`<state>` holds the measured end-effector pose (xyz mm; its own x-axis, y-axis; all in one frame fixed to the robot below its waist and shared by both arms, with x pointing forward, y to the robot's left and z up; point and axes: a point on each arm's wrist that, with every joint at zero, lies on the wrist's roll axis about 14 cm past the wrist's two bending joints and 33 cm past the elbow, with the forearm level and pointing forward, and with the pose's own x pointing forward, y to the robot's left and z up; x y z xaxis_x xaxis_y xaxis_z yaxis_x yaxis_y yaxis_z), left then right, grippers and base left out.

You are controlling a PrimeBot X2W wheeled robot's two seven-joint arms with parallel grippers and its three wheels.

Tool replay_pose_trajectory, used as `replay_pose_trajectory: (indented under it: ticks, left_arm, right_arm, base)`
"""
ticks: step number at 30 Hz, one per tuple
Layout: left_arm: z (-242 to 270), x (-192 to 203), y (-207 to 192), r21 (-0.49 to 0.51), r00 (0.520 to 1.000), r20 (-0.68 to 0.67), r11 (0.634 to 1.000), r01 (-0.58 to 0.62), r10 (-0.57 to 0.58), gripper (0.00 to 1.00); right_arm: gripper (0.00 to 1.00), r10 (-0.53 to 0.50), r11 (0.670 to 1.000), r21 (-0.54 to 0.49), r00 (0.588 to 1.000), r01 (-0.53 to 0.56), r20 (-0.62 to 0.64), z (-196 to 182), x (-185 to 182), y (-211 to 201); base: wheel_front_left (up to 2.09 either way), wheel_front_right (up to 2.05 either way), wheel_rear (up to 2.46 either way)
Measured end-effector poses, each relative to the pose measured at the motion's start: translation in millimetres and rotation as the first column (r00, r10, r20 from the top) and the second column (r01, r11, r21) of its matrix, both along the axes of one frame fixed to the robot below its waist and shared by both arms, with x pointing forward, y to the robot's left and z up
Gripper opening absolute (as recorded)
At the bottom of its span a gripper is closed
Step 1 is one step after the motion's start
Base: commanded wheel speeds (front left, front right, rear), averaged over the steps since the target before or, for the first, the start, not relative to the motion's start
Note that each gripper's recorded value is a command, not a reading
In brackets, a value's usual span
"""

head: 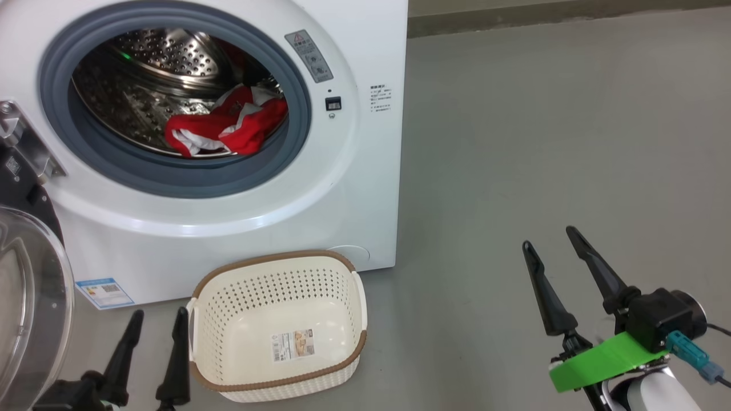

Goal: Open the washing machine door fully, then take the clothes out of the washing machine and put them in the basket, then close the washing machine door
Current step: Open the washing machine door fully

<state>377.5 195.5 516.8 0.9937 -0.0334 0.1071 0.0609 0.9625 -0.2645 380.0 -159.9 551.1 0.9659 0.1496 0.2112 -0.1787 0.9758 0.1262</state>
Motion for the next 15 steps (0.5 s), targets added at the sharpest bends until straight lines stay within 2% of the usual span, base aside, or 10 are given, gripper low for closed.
replay_pose_trajectory:
  ticks: [11,15]
  left_arm:
    - [-17.1,-17.6,0.5,0.01,0.999,-0.047,1.0,-0.002,0.002,1.0]
    - [-9.7,-18.3,2.3,0.013,1.0,-0.022,1.0,-0.008,0.009,1.0]
  right_arm:
    - [1.0,-0.018,1.0,0.004,1.0,0.018,-0.014,-5.0,-12.7,-6.7]
    - [1.0,-0.034,0.999,0.006,0.999,0.034,-0.021,-7.6,-17.8,-11.8]
  base:
    - [0.0,0.0,0.0]
    - [0.0,0.0,0.0]
